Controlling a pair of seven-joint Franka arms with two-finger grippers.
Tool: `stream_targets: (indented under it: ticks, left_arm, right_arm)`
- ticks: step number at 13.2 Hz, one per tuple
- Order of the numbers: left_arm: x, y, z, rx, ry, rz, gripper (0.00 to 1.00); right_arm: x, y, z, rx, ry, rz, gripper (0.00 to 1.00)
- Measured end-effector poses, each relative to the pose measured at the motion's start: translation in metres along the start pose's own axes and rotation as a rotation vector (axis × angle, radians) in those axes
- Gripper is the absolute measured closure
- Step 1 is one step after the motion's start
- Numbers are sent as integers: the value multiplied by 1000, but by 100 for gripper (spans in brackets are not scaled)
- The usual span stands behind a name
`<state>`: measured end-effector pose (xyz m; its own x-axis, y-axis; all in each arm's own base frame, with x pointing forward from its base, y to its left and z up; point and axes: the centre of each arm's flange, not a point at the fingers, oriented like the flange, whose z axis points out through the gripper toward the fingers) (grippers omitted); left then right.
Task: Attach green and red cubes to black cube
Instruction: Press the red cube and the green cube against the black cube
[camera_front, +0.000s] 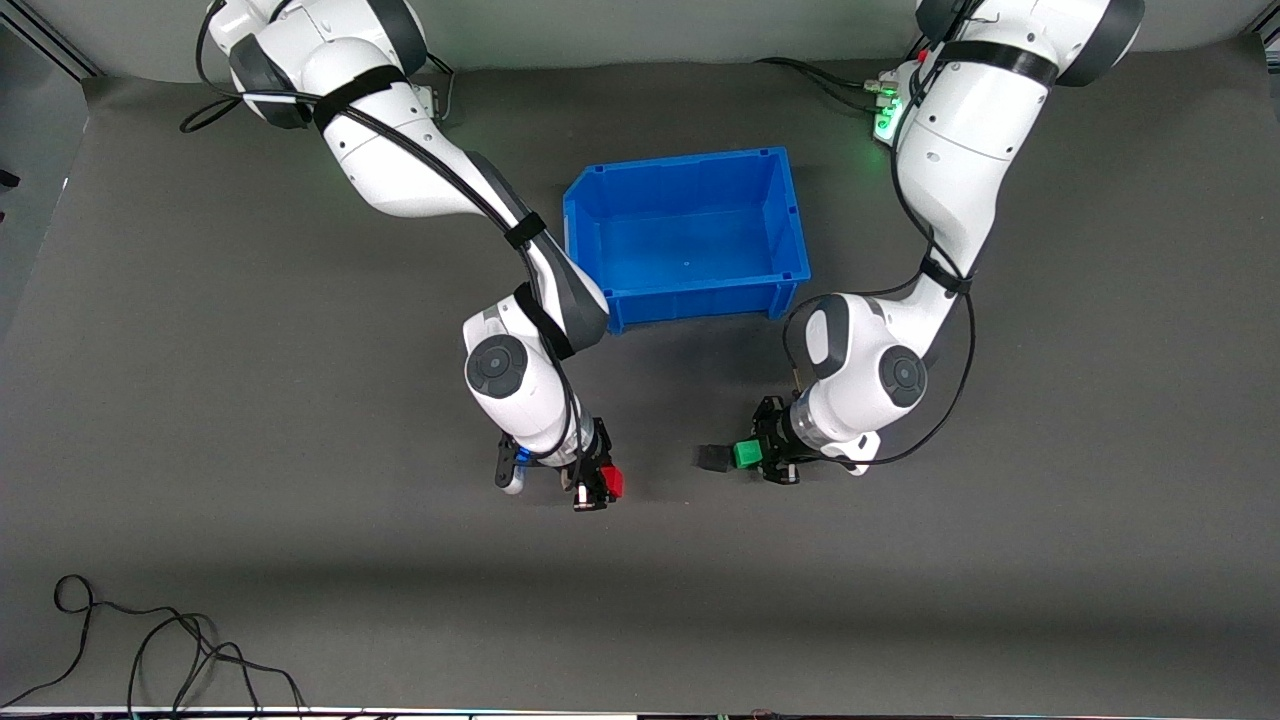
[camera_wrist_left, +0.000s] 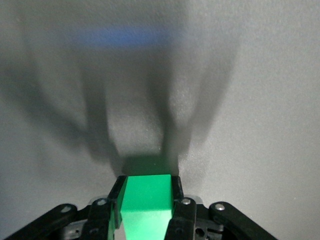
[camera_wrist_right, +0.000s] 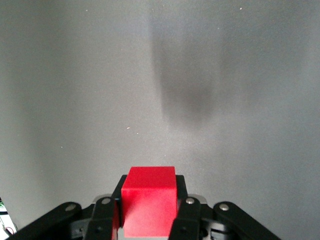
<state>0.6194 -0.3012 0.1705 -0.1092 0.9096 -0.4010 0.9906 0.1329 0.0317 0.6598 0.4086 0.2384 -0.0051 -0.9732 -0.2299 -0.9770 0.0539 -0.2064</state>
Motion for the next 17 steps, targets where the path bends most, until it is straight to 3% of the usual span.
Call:
stream_targets:
  ticks: [7, 10, 17]
  left_arm:
    - [-17, 1, 7, -18, 10, 11, 63]
    - [-36, -9, 13, -12, 7, -8, 63]
    - [-67, -22, 27, -16, 7, -24, 63]
  right_arm:
    - [0, 2, 4, -5, 3, -2, 60]
    - [-17, 20, 17, -26, 2, -30, 60]
    - [-29, 42, 50, -46, 36, -92, 60]
